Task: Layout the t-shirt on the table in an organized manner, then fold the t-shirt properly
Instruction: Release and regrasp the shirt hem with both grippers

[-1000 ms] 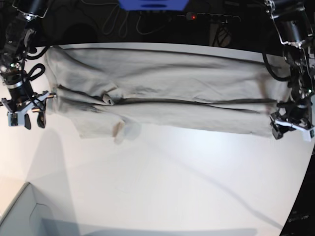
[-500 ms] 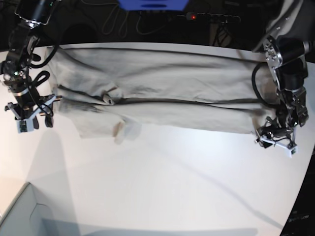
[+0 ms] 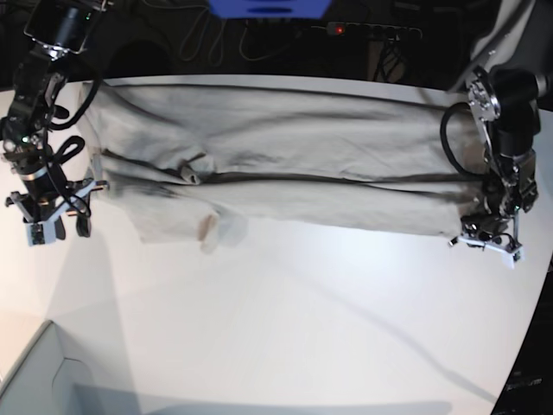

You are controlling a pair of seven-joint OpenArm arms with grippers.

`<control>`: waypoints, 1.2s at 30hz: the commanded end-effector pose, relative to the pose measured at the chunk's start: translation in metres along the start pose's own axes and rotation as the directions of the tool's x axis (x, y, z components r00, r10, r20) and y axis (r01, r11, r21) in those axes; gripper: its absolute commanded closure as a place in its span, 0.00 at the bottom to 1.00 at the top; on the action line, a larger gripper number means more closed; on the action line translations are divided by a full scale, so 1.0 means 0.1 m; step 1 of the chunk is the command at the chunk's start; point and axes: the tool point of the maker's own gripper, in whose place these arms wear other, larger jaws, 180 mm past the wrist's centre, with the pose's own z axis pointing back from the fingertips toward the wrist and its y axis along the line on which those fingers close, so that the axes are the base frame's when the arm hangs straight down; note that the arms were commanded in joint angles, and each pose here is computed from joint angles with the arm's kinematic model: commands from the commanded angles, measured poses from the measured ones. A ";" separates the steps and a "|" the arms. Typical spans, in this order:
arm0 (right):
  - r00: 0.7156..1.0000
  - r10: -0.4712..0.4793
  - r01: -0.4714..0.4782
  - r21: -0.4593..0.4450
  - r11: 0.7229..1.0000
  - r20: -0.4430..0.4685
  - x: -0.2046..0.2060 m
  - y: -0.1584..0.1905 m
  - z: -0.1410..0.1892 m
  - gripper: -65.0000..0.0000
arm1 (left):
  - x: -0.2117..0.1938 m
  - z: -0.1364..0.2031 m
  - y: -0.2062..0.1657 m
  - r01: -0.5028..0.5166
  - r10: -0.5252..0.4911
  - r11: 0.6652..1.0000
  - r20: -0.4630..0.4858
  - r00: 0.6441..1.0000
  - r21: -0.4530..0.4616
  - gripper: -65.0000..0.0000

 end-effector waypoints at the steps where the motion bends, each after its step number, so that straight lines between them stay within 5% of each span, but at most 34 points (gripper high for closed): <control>1: 0.998 0.012 -0.012 -0.008 1.000 0.060 0.20 -0.07 0.00 0.56 | 0.11 -0.01 0.01 0.006 -0.006 1.000 0.003 1.000 0.014 1.00; 10: 0.995 -0.007 0.004 0.031 1.000 0.100 0.46 0.02 -0.27 0.56 | 0.36 0.03 -0.02 0.012 -0.012 1.000 0.065 0.998 0.008 1.00; 16: 0.997 0.051 -0.044 0.130 0.991 -0.050 0.31 0.28 -0.57 0.55 | 0.55 0.11 -0.13 0.049 -0.048 0.999 0.060 0.997 -0.012 1.00; 23: 0.984 0.024 0.011 0.193 0.981 -0.177 0.19 0.42 -0.91 0.32 | 0.72 0.24 -0.27 0.098 -0.095 0.995 0.091 0.991 -0.028 1.00; 36: 0.953 -0.042 0.119 0.245 0.962 -0.299 -0.07 0.62 -1.16 0.31 | 0.72 0.28 -0.26 0.110 -0.107 0.994 0.102 0.989 -0.023 1.00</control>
